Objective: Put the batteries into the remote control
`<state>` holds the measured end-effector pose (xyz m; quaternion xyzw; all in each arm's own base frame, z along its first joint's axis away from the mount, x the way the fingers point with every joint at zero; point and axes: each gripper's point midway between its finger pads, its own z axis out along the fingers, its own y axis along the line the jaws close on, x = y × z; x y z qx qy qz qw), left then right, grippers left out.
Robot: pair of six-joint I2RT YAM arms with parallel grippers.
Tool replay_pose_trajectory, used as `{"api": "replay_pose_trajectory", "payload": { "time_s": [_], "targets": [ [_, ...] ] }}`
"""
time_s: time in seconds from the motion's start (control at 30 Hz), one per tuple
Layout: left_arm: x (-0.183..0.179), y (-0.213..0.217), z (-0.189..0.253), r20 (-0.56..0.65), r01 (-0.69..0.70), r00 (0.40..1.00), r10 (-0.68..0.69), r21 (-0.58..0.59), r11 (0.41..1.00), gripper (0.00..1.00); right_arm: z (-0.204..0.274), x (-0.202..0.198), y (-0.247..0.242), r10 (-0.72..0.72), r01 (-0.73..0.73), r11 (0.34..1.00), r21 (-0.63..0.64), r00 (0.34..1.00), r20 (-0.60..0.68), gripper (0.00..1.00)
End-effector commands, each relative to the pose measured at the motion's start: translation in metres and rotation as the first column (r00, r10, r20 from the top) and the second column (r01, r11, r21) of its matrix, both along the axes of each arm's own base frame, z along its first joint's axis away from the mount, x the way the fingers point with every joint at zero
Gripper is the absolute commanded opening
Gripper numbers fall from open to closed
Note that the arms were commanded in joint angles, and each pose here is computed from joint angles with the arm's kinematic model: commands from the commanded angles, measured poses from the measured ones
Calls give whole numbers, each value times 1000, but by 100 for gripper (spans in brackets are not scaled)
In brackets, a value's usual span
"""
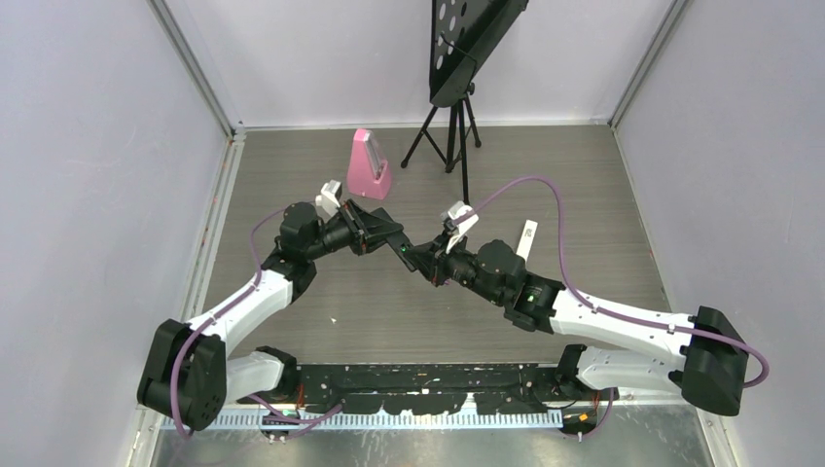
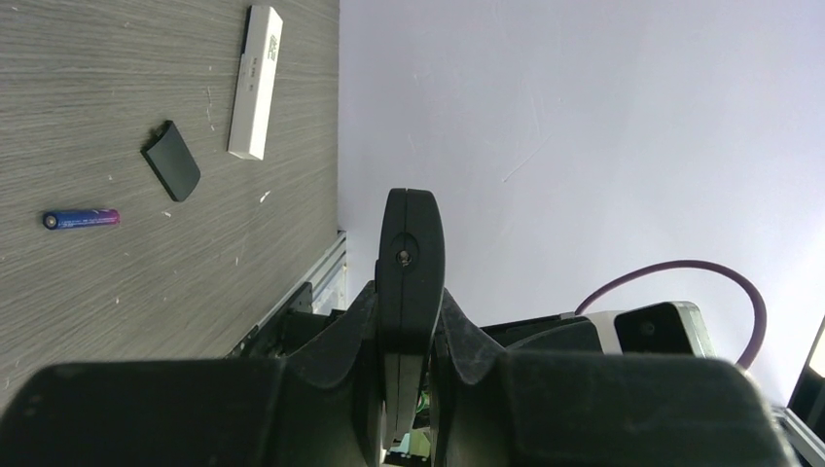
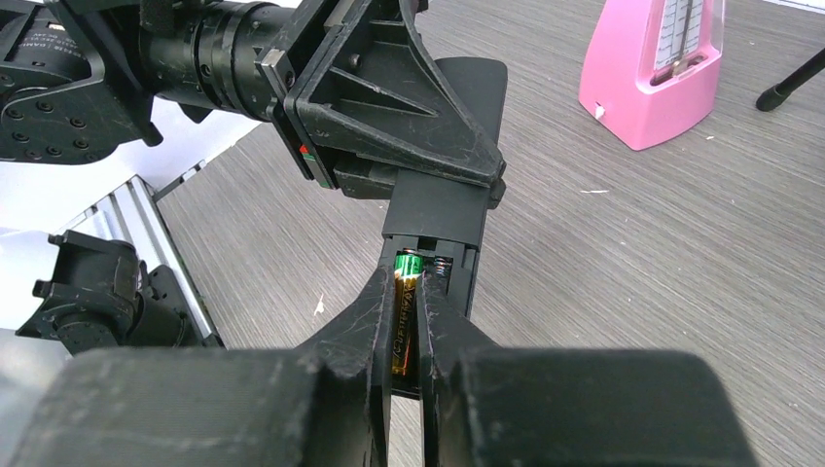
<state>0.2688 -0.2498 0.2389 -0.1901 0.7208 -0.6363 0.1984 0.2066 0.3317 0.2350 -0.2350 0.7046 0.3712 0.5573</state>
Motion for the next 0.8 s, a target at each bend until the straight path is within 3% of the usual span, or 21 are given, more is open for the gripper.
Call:
{"api": "replay_pose_trajectory", "payload": {
  "time_s": [0.0,0.33,0.47,0.77],
  "targets": [
    [23,26,97,248,-125,953,172,-196,973,0,-120,-50,-34,88,-178,913,-366,964,-250,4],
    [14,29,125,381,-86,912,153,-187,979,0,-138,-53,-34,75,-208,879,-429,949,-305,1],
    [3,28,137,425,-51,897,124,-181,982,0,-142,-39,-37,-1,-141,869,-474,958,-287,1],
    [-13,25,143,457,9,887,62,-150,989,0,-150,-21,-29,-79,-79,847,-527,960,-270,11]
  ]
}}
